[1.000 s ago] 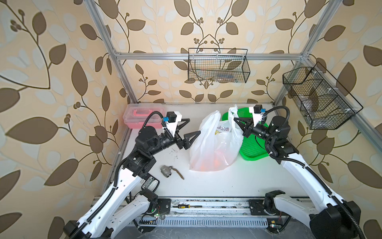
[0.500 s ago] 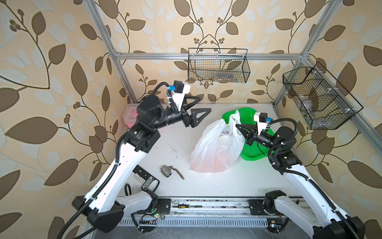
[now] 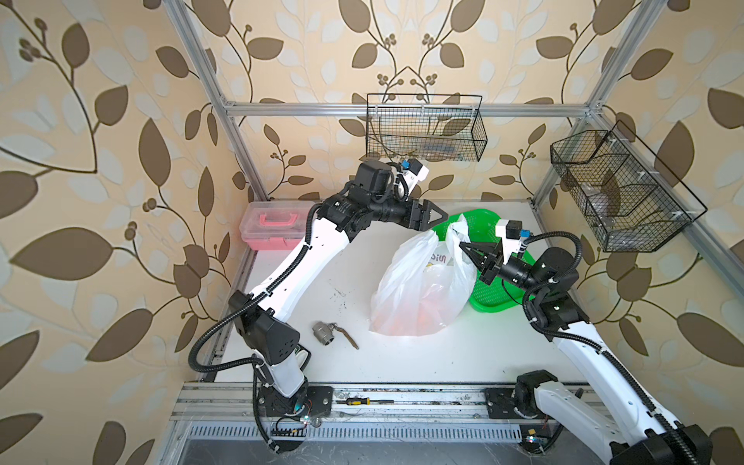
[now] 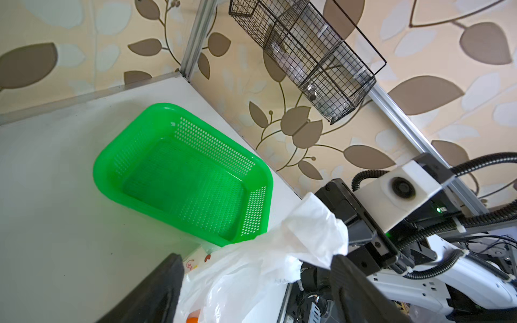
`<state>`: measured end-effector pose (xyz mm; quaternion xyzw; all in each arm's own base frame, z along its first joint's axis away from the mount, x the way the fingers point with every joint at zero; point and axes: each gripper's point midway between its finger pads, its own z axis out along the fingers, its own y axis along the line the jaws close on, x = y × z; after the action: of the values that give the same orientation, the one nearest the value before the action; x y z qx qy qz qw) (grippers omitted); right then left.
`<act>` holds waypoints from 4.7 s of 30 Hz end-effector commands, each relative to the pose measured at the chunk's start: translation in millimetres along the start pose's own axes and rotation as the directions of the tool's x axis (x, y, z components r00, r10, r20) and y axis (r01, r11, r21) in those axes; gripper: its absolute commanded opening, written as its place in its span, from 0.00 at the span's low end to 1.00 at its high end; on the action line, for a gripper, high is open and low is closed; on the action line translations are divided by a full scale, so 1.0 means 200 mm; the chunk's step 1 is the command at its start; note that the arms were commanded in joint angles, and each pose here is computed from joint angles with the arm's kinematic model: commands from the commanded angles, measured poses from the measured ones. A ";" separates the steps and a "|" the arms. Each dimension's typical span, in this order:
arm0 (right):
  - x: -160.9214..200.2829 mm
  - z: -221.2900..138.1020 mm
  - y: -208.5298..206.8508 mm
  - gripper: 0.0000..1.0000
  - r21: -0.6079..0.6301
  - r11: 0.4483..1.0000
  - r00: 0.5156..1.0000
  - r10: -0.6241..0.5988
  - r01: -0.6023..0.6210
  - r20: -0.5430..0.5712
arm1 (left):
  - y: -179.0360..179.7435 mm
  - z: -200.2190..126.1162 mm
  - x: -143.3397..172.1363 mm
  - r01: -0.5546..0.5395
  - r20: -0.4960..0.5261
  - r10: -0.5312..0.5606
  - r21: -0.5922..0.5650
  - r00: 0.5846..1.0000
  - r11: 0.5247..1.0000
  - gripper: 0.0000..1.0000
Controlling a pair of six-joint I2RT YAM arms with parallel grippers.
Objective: Place the oranges into plastic bags & tie knots
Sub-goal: Adjust the plastic bag at the center of the board, then tie the plastic bag at the center of the board.
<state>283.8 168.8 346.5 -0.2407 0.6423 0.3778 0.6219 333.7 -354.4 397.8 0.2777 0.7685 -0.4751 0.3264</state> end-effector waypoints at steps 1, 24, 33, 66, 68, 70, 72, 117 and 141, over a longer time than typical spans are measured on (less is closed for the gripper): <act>-0.02 -0.01 0.02 0.00 -0.015 1.000 1.000 -0.020 0.020 0.009 | -0.16 -0.02 -0.05 -0.034 0.001 0.035 0.090 0.999 0.995 0.84; -0.01 0.01 0.00 0.00 -0.003 1.000 1.000 -0.010 0.010 0.003 | -0.30 0.03 -0.01 -0.068 -0.022 0.074 0.202 0.997 0.977 0.09; 0.01 -0.03 -0.04 0.51 0.082 0.995 0.996 -0.044 0.051 -0.081 | -0.29 -0.13 -0.09 -0.183 0.067 0.181 0.018 0.981 0.983 0.00; -0.15 0.41 0.17 0.29 -0.192 0.919 0.929 -0.363 0.343 -0.077 | -0.44 -0.33 -0.19 -0.224 0.154 0.224 -0.013 0.962 0.974 0.00; -0.09 0.41 0.16 0.19 -0.191 0.929 0.937 -0.339 0.318 -0.088 | -0.45 -0.35 -0.21 -0.231 0.166 0.230 -0.015 0.959 0.973 0.00; -0.04 0.40 0.14 0.12 -0.186 0.939 0.944 -0.312 0.290 -0.102 | -0.46 -0.36 -0.21 -0.240 0.173 0.240 -0.021 0.955 0.971 0.00; 0.02 0.41 0.14 0.11 -0.188 0.946 0.951 -0.289 0.265 -0.111 | -0.45 -0.37 -0.22 -0.241 0.179 0.243 -0.031 0.953 0.970 0.00; 0.10 0.20 0.02 0.00 -0.073 0.992 0.981 -0.117 0.107 -0.153 | -0.17 -0.46 0.67 -0.406 0.354 0.391 -0.032 0.850 0.913 0.94; 0.43 -0.04 0.50 0.00 -0.464 0.876 0.873 -0.326 0.134 -0.363 | 0.03 -0.32 0.86 -0.423 -0.146 0.412 -0.052 0.899 0.905 0.00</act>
<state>213.7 225.6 291.6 -0.4700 0.6489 0.3632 0.4756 225.3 -275.3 303.4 0.4066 0.7201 -0.3558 0.4353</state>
